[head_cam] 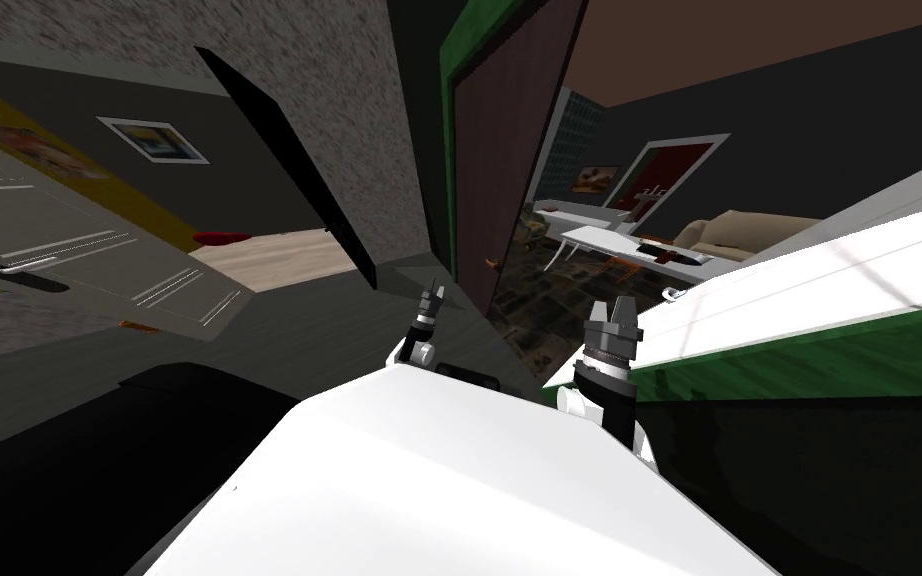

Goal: Push the door open

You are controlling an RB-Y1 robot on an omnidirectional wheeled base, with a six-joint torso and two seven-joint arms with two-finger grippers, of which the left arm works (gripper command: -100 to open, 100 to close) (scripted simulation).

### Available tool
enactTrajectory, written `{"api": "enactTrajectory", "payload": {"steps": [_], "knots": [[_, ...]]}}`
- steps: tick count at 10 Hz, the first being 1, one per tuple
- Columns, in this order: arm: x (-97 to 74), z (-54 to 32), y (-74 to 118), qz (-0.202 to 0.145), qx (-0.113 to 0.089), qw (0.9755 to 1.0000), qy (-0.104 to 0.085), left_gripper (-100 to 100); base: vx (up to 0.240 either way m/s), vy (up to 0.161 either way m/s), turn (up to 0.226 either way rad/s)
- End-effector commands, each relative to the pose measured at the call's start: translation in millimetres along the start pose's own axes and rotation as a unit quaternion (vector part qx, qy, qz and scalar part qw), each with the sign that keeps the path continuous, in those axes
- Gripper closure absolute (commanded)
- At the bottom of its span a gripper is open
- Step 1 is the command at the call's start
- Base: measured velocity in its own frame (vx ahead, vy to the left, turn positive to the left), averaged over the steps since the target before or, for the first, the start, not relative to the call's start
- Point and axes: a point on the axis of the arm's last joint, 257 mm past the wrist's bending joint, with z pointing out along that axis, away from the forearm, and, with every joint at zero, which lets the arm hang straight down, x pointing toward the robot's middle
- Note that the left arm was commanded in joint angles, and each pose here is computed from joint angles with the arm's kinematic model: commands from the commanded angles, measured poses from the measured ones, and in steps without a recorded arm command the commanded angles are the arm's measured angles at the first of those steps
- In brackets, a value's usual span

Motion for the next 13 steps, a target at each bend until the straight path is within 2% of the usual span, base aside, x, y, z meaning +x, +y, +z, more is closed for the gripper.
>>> {"api": "enactTrajectory", "payload": {"steps": [1,3,8,11,13], "knots": [[6.3,-1.4,11.0,-0.003,-0.01,0.9999,0.005,-100,0.13,0.045,-0.11],[14.3,-4.4,28.4,-0.007,-0.025,0.9996,0.013,-100,0.121,0.048,-0.087],[28.4,-10.5,57.0,-0.012,-0.05,0.9984,0.025,-100,0.104,0.054,-0.078],[45.7,-19.7,89.6,-0.017,-0.08,0.9958,0.041,-100,0.155,0.085,-0.14],[51.5,-23.2,100.0,-0.018,-0.089,0.9948,0.046,-100,0.129,0.075,-0.085]]}}
